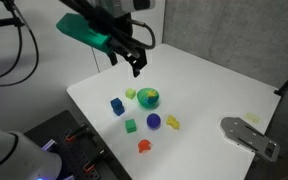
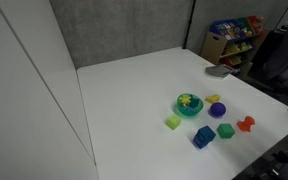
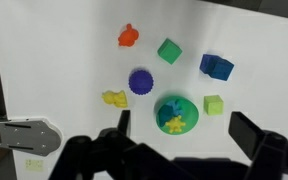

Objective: Put the orange thing into the bowl

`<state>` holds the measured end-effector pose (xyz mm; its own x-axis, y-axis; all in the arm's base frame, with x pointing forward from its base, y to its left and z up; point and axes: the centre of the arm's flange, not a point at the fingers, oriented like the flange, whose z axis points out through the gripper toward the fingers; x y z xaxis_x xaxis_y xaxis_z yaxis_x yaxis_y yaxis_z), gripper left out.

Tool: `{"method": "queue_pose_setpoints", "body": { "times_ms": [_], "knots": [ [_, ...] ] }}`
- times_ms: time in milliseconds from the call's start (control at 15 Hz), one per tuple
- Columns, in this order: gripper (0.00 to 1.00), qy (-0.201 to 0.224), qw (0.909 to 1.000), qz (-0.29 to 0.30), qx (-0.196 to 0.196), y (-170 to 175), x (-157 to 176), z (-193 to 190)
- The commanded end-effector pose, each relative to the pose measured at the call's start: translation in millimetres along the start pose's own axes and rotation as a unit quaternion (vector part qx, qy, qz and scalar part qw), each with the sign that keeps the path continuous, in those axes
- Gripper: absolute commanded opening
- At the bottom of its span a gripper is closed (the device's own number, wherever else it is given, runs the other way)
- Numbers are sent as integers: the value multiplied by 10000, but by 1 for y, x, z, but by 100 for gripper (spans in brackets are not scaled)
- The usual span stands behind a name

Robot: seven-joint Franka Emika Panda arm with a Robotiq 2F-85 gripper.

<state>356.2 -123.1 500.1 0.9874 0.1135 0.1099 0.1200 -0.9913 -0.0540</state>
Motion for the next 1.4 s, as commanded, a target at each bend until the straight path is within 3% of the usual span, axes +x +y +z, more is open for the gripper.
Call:
{"method": "queue_pose_setpoints", "body": {
  "times_ms": [0, 667, 1067, 1333],
  "knots": [
    [100, -143, 9998, 42, -161, -5, 21, 35],
    [100, -281, 9983, 304, -410, 16, 58, 157],
    [100, -466, 9953, 689, -504, 41, 49, 211],
    [100, -588, 9924, 969, -474, 54, 43, 225]
  ]
}}
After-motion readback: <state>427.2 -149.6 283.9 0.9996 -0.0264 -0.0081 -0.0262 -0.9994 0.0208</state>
